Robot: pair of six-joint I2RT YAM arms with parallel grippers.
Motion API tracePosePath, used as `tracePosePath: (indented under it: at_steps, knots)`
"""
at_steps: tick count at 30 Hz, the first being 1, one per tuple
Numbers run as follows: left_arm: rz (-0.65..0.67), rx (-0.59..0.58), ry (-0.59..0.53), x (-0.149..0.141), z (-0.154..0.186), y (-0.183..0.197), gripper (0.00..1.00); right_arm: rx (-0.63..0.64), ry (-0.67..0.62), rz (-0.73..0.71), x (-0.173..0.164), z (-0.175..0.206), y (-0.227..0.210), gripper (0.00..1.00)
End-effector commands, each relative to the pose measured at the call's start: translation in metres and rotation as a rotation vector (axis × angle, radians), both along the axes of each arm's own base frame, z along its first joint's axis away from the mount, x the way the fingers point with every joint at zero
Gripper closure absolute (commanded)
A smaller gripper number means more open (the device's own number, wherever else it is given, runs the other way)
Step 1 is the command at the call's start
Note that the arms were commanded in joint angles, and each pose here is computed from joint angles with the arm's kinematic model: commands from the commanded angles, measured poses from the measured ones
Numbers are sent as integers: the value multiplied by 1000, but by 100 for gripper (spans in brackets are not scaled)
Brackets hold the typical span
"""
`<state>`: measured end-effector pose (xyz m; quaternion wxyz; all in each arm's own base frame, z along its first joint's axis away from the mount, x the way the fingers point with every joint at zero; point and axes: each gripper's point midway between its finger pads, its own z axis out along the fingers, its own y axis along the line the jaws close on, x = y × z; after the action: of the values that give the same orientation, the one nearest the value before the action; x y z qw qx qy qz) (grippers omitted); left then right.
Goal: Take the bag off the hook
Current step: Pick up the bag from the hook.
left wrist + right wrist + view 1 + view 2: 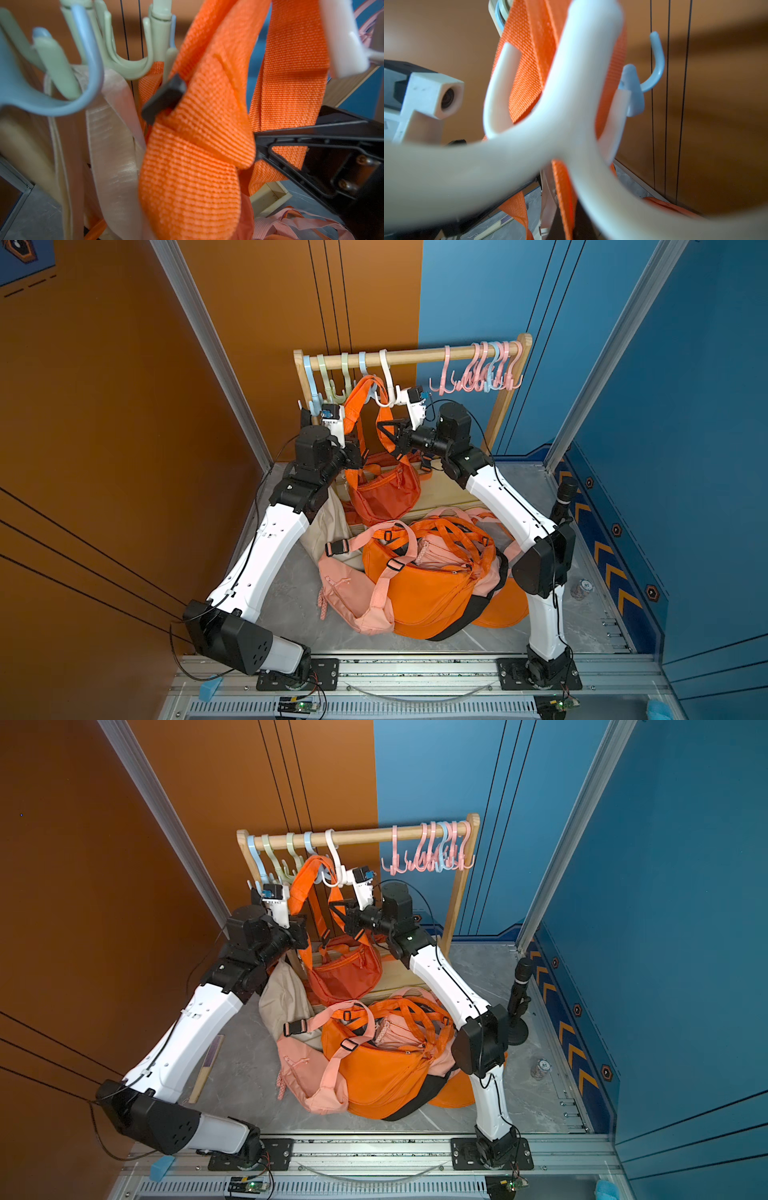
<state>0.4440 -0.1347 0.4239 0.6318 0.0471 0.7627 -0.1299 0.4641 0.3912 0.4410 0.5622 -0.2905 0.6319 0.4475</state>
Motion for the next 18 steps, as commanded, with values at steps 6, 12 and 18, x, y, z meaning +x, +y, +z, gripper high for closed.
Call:
tracePosePath:
  at_steps: [6, 12, 18]
  knots:
    - [-5, -2, -84, -27, 37, 12, 100, 14, -64, 10, -28, 18, 1, 100]
    - [13, -3, -105, -51, 42, 24, 100, 11, -38, 11, -28, 2, 8, 100]
    - [36, 2, -116, -74, 43, 38, 100, 19, -5, 13, -21, -15, 19, 100]
